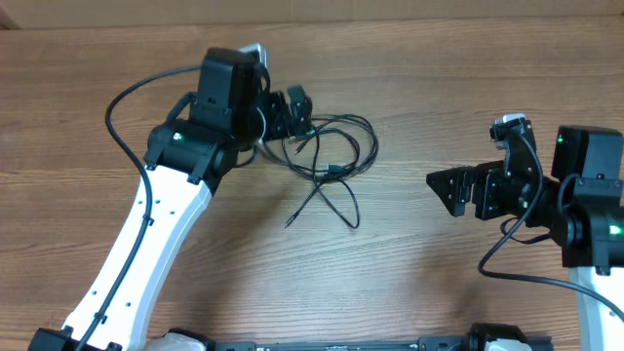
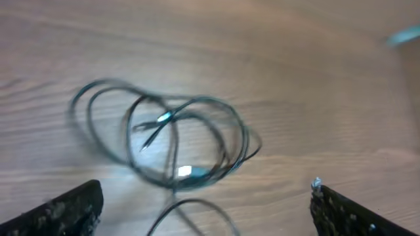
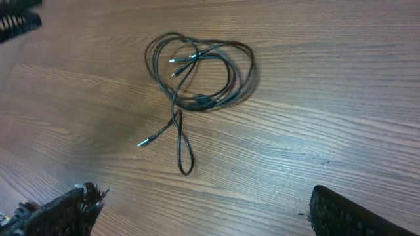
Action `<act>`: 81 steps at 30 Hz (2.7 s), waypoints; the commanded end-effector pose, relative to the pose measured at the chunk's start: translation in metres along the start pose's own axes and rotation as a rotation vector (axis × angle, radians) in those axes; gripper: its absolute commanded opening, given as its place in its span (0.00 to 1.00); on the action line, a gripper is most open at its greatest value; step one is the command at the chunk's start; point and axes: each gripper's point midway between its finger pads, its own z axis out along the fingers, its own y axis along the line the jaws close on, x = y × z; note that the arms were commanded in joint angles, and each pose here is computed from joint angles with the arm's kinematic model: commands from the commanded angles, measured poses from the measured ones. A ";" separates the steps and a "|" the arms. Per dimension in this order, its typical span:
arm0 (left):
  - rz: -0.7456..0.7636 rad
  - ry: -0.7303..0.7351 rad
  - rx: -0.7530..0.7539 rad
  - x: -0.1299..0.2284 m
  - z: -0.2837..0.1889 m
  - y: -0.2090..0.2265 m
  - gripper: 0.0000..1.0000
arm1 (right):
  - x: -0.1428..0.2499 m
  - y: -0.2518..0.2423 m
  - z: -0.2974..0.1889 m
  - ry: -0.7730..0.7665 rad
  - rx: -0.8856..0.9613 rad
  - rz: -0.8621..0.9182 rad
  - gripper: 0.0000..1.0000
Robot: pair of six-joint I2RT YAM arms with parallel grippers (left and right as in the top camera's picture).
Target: Untangle cables
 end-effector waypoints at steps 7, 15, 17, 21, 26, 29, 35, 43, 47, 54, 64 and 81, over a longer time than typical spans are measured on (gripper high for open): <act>0.071 0.048 -0.433 0.021 -0.027 0.080 1.00 | -0.007 0.031 -0.008 -0.029 -0.160 -0.005 1.00; 0.029 0.057 -0.449 0.025 -0.029 0.085 1.00 | -0.033 0.021 0.006 -0.067 -0.169 0.193 1.00; -0.005 0.047 -0.461 0.021 -0.031 0.093 1.00 | -0.032 0.019 0.016 -0.027 -0.198 0.233 1.00; -0.049 0.025 -0.491 0.013 -0.036 0.109 1.00 | -0.032 0.029 0.042 0.057 -0.310 0.254 1.00; -0.118 0.008 -0.542 0.005 -0.044 0.138 1.00 | -0.036 0.056 0.099 0.144 -0.393 0.216 1.00; -0.099 0.023 -0.560 0.006 -0.044 0.150 1.00 | -0.039 0.074 0.132 0.159 -0.409 0.179 1.00; 0.120 0.119 -0.452 0.019 -0.024 0.141 1.00 | -0.048 0.095 0.198 0.109 -0.325 0.161 1.00; 0.137 0.134 -0.395 0.020 -0.019 0.146 1.00 | -0.026 0.116 0.259 0.119 -0.266 0.103 1.00; 0.100 0.125 -0.433 0.014 -0.028 0.170 1.00 | -0.020 0.112 0.286 0.109 -0.231 0.130 1.00; 0.078 0.118 -0.457 0.011 -0.034 0.185 1.00 | -0.024 0.125 0.310 0.051 -0.266 0.093 0.98; 0.069 0.123 -0.462 0.012 -0.035 0.187 1.00 | 0.003 0.126 0.356 0.042 -0.224 0.058 0.86; 0.069 0.123 -0.462 0.012 -0.035 0.187 1.00 | 0.036 0.120 0.368 0.149 -0.204 0.070 0.04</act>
